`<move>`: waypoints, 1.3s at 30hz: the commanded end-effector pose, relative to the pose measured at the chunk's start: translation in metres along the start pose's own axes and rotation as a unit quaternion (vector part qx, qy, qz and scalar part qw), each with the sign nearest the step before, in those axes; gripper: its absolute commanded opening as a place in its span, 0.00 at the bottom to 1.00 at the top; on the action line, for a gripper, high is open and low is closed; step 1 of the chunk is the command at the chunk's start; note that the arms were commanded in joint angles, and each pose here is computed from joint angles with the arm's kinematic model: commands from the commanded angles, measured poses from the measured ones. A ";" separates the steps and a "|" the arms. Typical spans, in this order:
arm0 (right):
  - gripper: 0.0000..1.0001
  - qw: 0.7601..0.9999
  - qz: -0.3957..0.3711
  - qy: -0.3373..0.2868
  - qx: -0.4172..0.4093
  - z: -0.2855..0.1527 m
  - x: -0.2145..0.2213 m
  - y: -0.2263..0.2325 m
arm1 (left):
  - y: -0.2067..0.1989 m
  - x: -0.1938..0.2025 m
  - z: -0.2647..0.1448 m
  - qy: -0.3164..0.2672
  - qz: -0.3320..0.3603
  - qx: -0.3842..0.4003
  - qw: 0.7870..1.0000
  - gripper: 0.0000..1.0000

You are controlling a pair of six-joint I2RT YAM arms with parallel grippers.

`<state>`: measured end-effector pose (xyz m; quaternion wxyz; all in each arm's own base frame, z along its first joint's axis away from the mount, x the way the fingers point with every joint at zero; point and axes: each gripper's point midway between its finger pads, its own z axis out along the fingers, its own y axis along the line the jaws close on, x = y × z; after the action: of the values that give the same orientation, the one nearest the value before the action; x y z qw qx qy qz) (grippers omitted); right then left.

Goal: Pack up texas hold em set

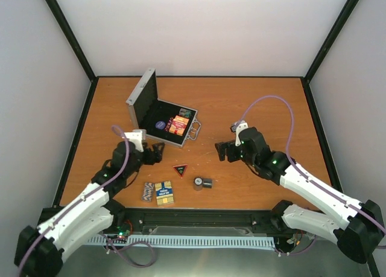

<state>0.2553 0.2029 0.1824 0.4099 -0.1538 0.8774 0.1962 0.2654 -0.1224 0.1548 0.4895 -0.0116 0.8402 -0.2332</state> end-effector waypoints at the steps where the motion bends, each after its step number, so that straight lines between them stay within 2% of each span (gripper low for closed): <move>1: 1.00 0.992 0.040 -0.049 0.106 -0.014 -0.010 -0.041 | -0.047 0.023 0.002 0.073 -0.016 0.025 0.997 0.87; 7: 1.00 0.978 0.081 -0.133 0.140 -0.036 -0.030 -0.058 | -0.064 0.066 0.003 0.164 0.009 -0.008 0.986 0.87; 11: 1.00 0.969 0.075 -0.169 0.166 -0.048 -0.029 -0.072 | -0.073 0.103 0.001 0.232 0.032 -0.021 0.972 0.86; 14: 1.00 0.963 0.071 -0.176 0.189 -0.055 -0.024 -0.081 | -0.063 0.117 -0.004 0.262 0.043 -0.067 0.962 0.86; 20: 1.00 0.956 0.061 -0.183 0.223 -0.065 -0.014 -0.095 | -0.052 0.142 -0.022 0.317 0.005 -0.097 0.943 0.79; 30: 1.00 0.954 0.063 -0.190 0.222 -0.065 -0.012 -0.097 | -0.030 0.158 -0.053 0.381 -0.023 -0.167 0.909 0.73; 39: 1.00 0.955 0.061 -0.186 0.223 -0.062 -0.011 -0.097 | -0.035 0.174 -0.056 0.408 -0.031 -0.154 0.899 0.70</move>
<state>0.2600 0.0962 0.2043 0.5674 0.0209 0.8213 0.0548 0.1289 -0.1689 0.0501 0.1086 -0.0174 0.9896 -0.0930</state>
